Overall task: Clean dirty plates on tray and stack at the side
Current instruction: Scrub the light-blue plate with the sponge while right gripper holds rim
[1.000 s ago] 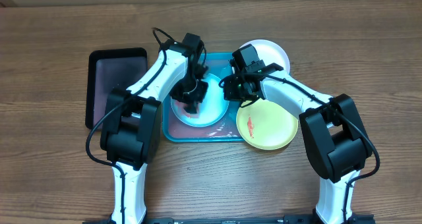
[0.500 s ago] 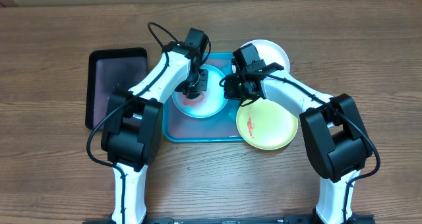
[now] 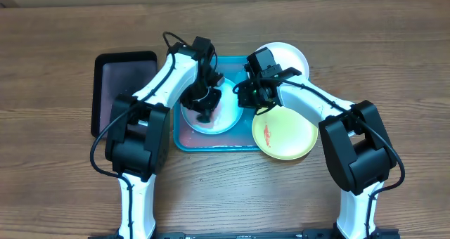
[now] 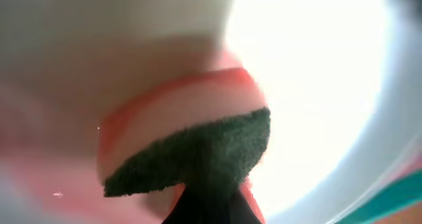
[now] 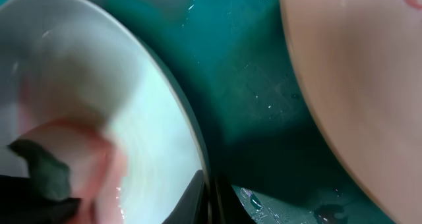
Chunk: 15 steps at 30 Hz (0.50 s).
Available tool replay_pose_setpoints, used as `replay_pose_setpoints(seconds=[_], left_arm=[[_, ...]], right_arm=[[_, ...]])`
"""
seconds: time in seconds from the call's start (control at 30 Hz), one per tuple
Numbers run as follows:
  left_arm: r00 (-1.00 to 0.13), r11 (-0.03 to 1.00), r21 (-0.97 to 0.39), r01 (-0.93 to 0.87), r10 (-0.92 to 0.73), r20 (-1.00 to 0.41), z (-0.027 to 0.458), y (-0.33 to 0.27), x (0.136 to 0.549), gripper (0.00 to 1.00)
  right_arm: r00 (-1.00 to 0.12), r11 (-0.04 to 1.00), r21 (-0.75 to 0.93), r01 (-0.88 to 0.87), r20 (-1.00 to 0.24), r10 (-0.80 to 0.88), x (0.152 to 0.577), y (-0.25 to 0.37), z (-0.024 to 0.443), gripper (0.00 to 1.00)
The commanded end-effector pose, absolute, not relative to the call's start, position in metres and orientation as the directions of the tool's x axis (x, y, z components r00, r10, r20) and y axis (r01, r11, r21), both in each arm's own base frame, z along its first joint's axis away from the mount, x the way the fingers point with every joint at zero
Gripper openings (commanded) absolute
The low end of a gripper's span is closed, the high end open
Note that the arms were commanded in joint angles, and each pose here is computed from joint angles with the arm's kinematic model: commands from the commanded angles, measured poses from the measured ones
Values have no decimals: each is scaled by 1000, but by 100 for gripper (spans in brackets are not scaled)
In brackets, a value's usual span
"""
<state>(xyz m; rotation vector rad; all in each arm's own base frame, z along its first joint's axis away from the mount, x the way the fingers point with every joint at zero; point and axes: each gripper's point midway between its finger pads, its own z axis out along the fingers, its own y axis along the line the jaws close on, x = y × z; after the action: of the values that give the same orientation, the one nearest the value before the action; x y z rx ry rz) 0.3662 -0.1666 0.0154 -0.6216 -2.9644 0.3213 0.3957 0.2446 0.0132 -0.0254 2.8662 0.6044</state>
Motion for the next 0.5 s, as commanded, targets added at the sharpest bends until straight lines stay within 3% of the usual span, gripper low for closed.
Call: replay_pose_setpoints(seconds=[0.0, 0.1, 0.17, 0.3, 0.47], left_arm=[[-879, 810, -357, 465, 472, -74, 24, -200, 376, 4], [-929, 897, -246, 368, 345, -133, 20, -190, 408, 4], [-969, 986, -43, 163, 151, -198, 17, -157, 440, 4], [-957, 971, 201, -129, -69, -282, 24, -105, 450, 4], [-985, 958, 270, -96, -52, -166, 21, -93, 421, 4]], right_arm=[[-974, 912, 406, -61, -224, 34, 403, 248, 18, 4], [-974, 912, 405, -60, -223, 34, 403, 247, 18, 4], [-974, 912, 405, -60, -222, 34, 403, 247, 18, 4], [-974, 912, 405, -60, -223, 34, 403, 247, 18, 4], [-974, 912, 405, -61, -224, 35, 403, 248, 18, 4]])
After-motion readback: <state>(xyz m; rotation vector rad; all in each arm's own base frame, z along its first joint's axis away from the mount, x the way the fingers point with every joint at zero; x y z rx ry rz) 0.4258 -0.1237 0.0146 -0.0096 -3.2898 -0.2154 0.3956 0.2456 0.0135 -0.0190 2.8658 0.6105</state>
